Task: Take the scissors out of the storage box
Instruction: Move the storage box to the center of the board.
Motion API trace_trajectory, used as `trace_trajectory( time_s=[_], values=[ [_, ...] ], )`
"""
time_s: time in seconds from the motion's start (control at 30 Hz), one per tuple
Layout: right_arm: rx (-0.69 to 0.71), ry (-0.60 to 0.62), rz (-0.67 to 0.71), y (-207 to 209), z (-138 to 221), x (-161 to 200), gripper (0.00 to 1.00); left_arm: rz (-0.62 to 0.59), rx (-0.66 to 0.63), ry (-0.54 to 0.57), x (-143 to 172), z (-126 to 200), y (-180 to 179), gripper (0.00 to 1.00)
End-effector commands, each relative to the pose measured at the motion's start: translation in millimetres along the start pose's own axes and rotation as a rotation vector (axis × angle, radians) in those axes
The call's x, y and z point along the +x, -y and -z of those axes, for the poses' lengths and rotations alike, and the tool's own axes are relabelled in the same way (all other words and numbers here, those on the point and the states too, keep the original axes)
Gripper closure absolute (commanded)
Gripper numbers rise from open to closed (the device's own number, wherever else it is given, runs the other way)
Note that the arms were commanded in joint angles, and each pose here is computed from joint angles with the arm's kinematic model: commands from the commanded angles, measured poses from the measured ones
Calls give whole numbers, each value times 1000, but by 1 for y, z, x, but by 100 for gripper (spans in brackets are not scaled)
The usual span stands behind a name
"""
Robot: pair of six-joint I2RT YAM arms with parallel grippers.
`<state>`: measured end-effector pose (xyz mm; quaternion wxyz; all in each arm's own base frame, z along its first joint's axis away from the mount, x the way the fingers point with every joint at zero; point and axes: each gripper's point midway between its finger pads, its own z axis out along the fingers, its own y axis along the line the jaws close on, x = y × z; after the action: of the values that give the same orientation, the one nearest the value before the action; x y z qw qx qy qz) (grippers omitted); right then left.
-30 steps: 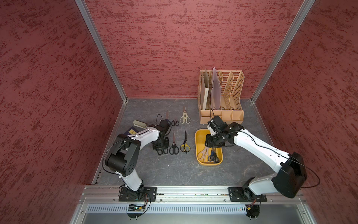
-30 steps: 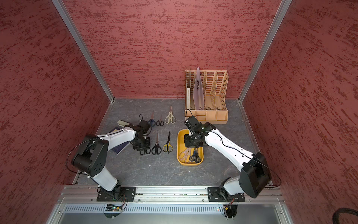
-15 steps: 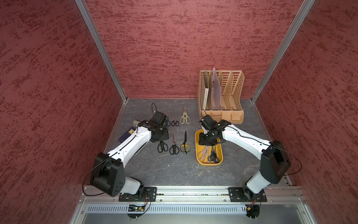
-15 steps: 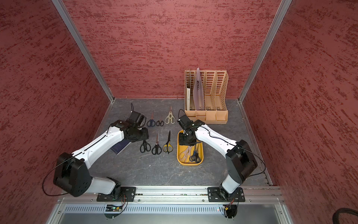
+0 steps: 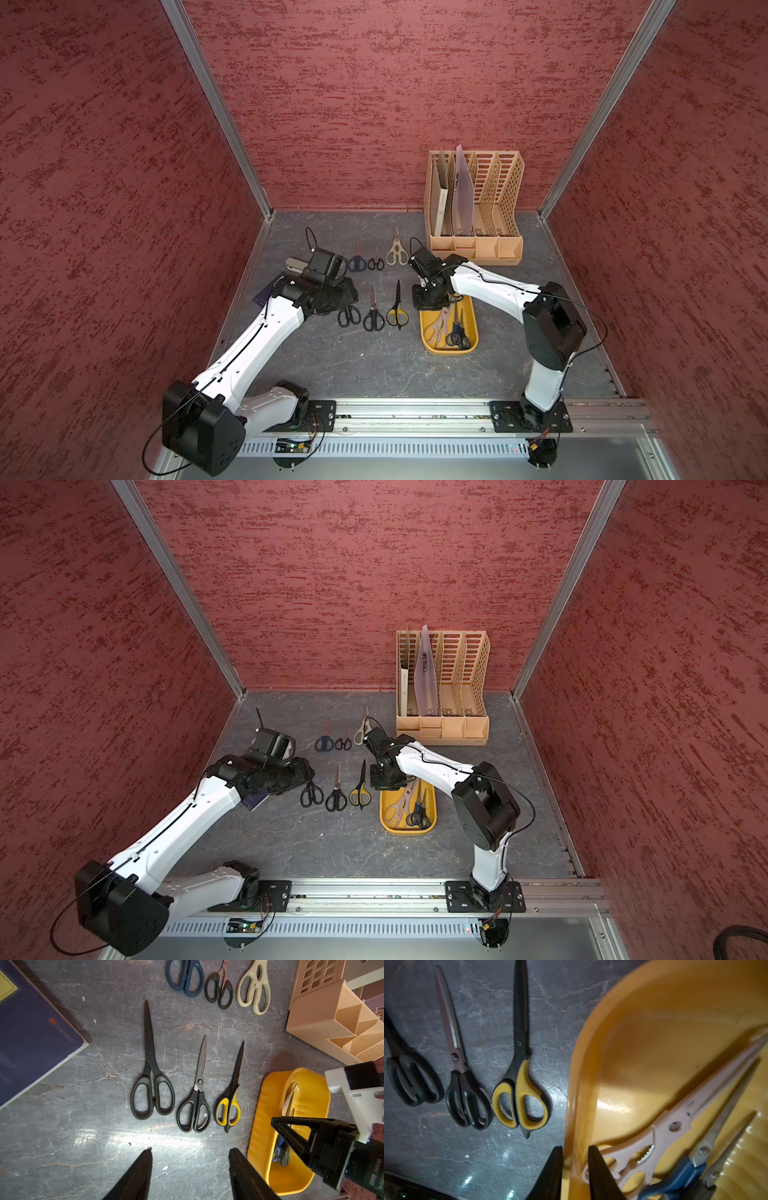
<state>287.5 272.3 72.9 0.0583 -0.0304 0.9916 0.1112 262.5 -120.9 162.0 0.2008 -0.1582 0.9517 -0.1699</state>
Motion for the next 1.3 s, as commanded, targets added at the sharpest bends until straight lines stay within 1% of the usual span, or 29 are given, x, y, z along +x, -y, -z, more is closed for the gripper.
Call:
trace_trajectory(
  time_s=[0.0,0.07,0.23,0.3,0.43,0.6,0.83,0.9,0.93,1.07,1.1,1.13,1.27],
  values=[
    [79,47,8,10,4,-9,83,24,40,5,1,2,5,38],
    [114,48,15,18,6,-6,89,26,42,3,1,2,5,38],
    [204,63,73,45,17,2,99,32,66,0,1,2,10,38],
    [242,66,107,60,22,6,100,37,81,-4,2,1,14,38],
    [300,65,133,93,30,7,100,31,101,-13,1,-1,21,38],
    [331,64,98,132,36,3,100,12,113,-26,0,-1,32,38],
    [349,63,35,173,35,-7,100,-9,123,-45,0,-3,44,38],
    [353,67,13,179,39,-10,97,-13,127,-52,0,-5,47,38],
    [356,75,-3,182,42,-13,93,-16,129,-57,1,-6,49,38],
    [312,103,-76,178,59,-17,71,-25,138,-72,1,-11,56,38],
    [300,109,-95,176,64,-16,68,-27,142,-73,0,-12,59,38],
    [289,119,-121,174,70,-14,65,-29,147,-74,-1,-13,61,38],
    [265,142,-250,175,89,0,63,-33,158,-71,-5,-19,68,38]
  ],
)
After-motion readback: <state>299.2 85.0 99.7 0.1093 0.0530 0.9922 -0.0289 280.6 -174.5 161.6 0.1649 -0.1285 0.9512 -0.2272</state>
